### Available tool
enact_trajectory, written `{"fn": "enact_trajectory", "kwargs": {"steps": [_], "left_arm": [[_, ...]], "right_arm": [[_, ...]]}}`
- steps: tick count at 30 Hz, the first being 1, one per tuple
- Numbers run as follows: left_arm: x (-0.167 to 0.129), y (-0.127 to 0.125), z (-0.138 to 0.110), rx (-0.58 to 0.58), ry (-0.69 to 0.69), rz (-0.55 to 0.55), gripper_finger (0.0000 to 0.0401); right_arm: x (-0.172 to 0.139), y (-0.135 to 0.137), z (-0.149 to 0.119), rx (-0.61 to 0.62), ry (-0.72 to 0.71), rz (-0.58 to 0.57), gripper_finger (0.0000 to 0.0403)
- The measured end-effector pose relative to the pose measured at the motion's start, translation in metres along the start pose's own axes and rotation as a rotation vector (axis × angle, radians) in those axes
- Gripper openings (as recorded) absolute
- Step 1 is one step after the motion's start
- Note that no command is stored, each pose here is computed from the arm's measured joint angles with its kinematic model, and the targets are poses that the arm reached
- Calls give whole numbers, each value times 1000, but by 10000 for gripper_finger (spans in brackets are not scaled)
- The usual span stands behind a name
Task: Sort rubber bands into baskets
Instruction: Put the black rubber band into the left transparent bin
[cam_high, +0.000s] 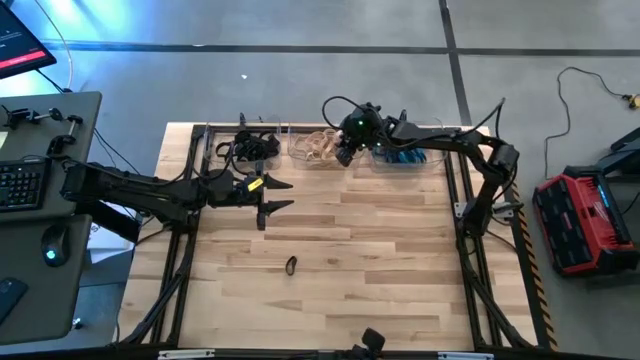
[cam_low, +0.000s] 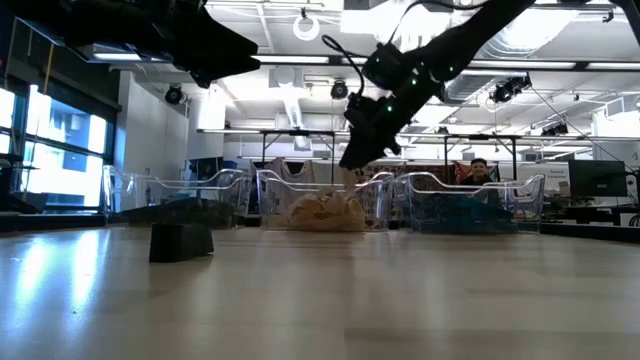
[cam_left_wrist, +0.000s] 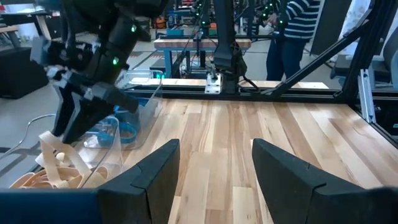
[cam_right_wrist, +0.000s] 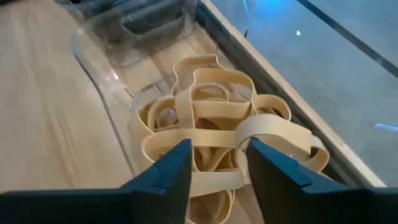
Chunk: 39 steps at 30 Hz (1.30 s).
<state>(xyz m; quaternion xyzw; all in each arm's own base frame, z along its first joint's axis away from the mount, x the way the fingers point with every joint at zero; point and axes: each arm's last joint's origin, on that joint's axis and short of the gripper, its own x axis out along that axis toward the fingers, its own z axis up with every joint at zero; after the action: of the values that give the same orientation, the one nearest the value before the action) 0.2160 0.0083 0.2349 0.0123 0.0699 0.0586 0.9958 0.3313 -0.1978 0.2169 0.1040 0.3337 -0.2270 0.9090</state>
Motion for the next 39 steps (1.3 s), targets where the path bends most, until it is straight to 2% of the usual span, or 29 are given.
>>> {"fn": "enact_trajectory", "kwargs": {"steps": [2, 4, 8, 12, 17, 19, 27, 33, 39], "left_arm": [[0, 0, 0, 0, 0, 0, 195], [0, 0, 0, 0, 1, 0, 194], [0, -1, -2, -17, 25, -15, 170], [0, -2, -6, -23, 63, -56, 113], [-1, -5, -7, -7, 72, -124, 23], [-1, -8, -8, 6, 82, -139, 6], [-4, -20, -16, 12, 164, -195, 2], [-7, -33, -20, 0, 209, -238, 3], [-12, -45, -24, 34, 247, -224, 3]], "right_arm": [[-8, 3, 8, -5, -4, 0, 154], [-17, 8, 13, -31, -7, -37, 154], [-31, 28, 21, -102, -43, -19, 100], [-34, 51, 22, -165, -68, 21, 15], [-34, 77, 24, -214, -164, 31, 7], [-33, 84, 18, -219, -201, 47, 2], [-29, 111, -10, -221, -267, 113, 0], [-34, 133, -24, -246, -271, 64, 0], [-41, 157, -31, -288, -273, 101, 0]]}}
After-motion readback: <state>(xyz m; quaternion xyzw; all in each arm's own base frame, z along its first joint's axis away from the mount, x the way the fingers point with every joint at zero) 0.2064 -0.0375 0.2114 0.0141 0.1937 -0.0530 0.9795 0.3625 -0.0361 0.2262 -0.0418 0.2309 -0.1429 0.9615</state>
